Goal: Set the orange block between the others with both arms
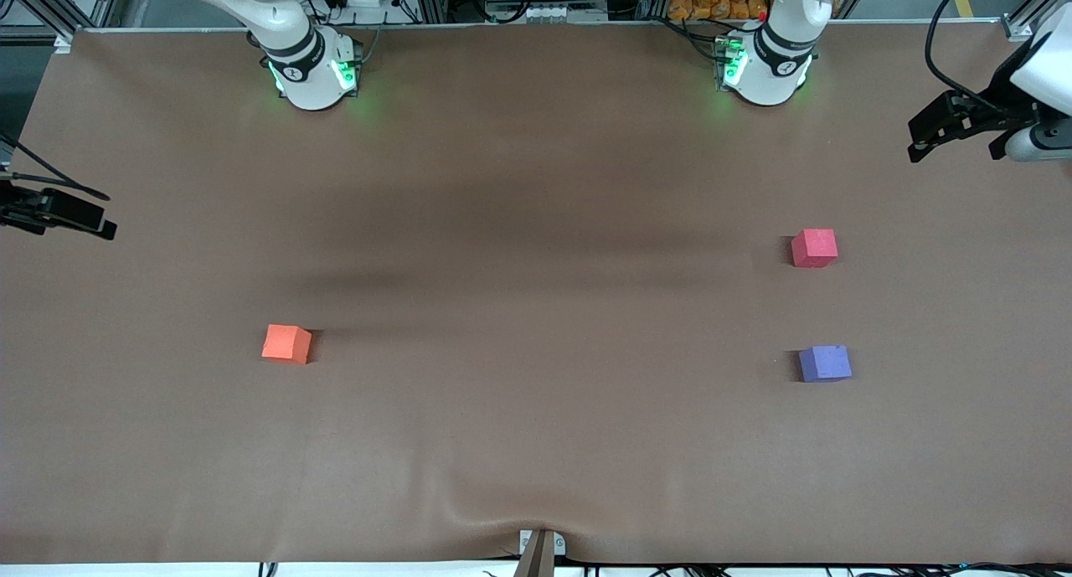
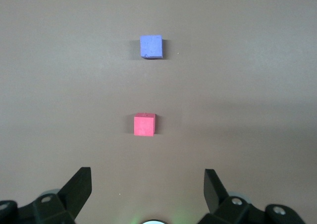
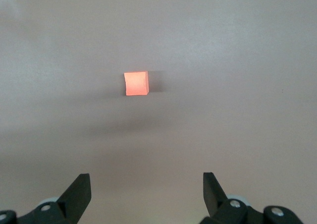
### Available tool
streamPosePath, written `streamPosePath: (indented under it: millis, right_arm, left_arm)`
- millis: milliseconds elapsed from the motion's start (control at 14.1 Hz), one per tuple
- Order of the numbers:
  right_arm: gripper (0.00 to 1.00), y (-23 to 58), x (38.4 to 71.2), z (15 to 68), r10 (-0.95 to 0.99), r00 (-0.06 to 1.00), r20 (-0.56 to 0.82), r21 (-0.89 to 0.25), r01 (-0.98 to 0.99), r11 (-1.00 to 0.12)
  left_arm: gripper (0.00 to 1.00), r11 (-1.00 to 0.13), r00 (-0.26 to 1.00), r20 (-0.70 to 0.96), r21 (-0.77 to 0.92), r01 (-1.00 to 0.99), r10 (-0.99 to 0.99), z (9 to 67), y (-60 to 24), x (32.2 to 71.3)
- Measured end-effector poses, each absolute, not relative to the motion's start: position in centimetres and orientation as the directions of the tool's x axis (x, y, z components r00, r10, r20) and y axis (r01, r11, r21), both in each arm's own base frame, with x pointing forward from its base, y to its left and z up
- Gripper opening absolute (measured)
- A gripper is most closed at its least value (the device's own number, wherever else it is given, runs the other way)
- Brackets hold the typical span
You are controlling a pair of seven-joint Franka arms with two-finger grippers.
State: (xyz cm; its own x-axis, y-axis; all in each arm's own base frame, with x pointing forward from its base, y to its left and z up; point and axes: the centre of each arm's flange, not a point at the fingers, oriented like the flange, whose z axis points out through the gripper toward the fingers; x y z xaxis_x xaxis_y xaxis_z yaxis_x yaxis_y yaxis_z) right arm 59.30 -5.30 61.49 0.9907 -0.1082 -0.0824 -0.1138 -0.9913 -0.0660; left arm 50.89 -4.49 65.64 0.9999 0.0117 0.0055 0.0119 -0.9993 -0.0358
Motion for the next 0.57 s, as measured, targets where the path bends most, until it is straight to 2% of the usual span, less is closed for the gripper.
streamPosePath:
  millis: [569]
  right_arm:
    - [1.00, -1.5, 59.1, 61.8, -0.062, 0.994, -0.091, 0.013, -0.061, -0.998]
  left_arm:
    - [1.00, -0.999, 0.999, 0.030, -0.030, 0.012, 0.012, 66.9, -4.5, 50.8]
